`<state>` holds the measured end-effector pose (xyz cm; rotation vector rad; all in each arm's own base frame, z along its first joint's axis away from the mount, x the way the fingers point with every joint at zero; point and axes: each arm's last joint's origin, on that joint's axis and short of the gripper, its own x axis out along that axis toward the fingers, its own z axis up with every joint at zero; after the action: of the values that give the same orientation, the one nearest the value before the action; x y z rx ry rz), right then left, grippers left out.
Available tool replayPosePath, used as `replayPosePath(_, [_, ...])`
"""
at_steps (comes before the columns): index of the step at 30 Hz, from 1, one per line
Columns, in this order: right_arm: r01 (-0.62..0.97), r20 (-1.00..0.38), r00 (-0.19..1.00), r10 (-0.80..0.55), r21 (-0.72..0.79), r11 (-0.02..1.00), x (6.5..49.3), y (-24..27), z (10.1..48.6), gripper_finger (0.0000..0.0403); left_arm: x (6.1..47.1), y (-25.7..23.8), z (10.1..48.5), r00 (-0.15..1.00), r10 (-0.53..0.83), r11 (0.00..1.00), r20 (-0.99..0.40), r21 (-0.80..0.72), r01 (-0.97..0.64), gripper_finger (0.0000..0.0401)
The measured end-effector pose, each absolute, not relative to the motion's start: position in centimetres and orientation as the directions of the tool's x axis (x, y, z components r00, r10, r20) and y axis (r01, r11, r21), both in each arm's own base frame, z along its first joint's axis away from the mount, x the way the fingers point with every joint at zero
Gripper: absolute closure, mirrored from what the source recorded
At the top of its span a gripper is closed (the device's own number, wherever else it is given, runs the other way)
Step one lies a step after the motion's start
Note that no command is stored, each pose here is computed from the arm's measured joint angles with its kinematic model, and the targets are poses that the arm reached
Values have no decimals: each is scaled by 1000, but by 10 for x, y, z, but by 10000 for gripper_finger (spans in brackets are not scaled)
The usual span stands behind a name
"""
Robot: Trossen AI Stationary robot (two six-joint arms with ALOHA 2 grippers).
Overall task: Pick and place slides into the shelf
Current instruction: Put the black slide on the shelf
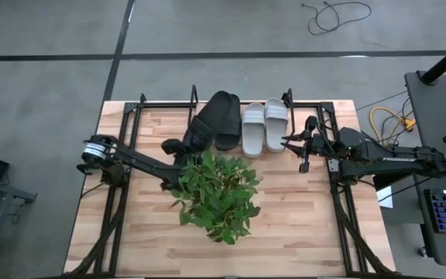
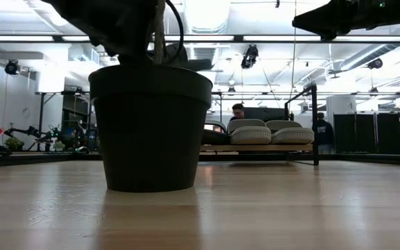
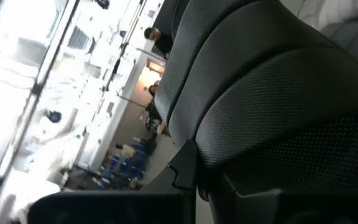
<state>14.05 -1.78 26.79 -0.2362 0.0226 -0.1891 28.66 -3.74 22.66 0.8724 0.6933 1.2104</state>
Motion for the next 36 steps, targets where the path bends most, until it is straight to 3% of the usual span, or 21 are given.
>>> replayPosePath(14, [183,-1,982,-189,-235,955,141,-18,267,326,319,-14,231,135,991,83,-5,813,-576,401])
replayPosePath(25, [183,-1,982,-189,-238,954,141,-18,267,330,336,6,227,112,987,154,-113,853,-498,401])
replayPosePath(36, [183,-1,982,-189,-237,954,141,-18,267,334,348,13,224,108,987,158,-117,792,-590,401])
